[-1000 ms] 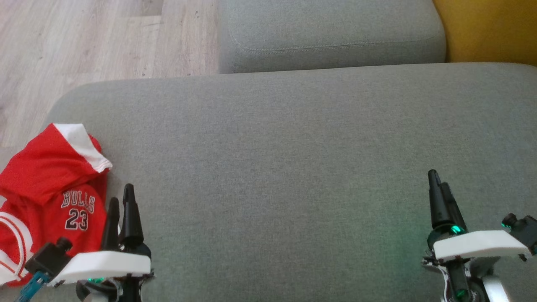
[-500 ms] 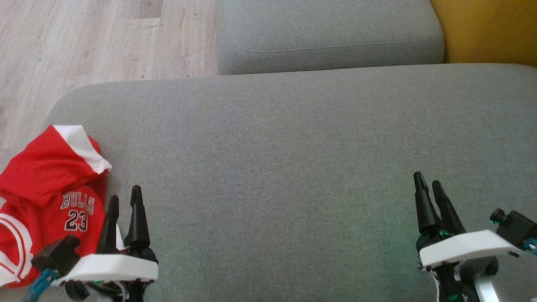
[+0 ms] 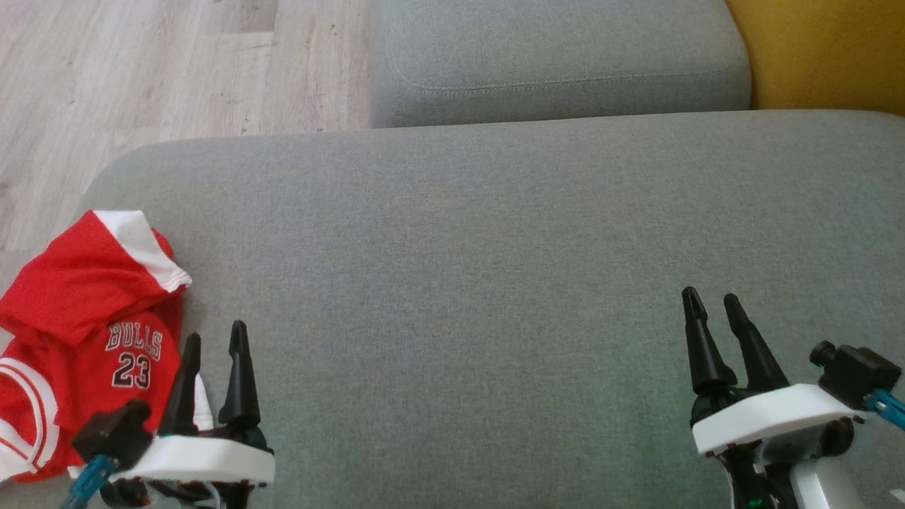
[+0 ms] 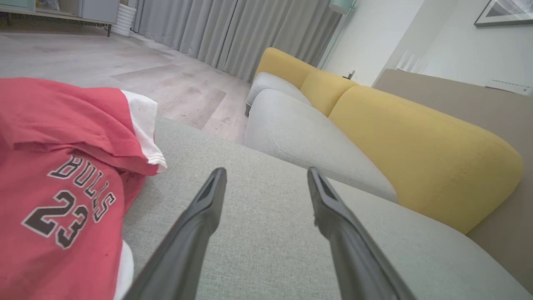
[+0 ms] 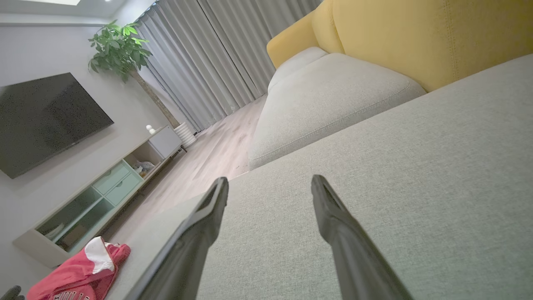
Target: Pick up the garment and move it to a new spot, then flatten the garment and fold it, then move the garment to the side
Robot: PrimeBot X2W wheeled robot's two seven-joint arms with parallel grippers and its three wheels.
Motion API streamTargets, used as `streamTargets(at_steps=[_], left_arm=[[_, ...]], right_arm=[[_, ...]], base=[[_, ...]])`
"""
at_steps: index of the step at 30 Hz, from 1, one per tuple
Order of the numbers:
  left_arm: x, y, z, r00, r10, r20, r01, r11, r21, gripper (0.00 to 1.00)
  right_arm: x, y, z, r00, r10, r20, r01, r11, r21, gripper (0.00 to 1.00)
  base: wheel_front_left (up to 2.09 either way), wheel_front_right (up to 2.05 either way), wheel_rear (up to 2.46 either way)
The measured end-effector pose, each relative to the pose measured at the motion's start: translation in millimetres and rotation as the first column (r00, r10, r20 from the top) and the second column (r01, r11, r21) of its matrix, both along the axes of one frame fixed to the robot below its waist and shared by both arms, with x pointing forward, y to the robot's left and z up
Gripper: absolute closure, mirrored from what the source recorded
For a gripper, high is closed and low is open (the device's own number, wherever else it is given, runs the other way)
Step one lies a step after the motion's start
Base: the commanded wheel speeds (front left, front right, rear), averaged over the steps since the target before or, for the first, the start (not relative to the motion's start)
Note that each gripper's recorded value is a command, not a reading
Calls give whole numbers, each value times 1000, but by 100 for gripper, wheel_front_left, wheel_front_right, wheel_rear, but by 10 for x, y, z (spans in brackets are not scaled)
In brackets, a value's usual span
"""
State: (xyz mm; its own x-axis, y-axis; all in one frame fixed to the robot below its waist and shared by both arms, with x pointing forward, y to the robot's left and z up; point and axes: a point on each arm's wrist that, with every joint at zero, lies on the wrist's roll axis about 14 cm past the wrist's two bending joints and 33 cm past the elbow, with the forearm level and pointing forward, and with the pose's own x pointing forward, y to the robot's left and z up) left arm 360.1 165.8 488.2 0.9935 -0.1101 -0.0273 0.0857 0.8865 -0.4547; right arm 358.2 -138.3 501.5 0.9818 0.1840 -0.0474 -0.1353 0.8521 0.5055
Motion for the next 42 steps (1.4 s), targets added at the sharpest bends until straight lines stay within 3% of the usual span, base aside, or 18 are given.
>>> streamTargets(at_steps=[28, 42], left_arm=[[-100, 24, -235, 1000, -23, -21, 28, 958, 285, 0], [-113, 62, -251, 1000, -16, -11, 18, 934, 357, 0]], right_arm=[[-102, -42, -44, 1000, 21, 0, -20, 951, -307, 0], [-146, -54, -86, 1000, 27, -8, -28, 923, -385, 0]], base=[[0, 0, 0], [0, 0, 0]])
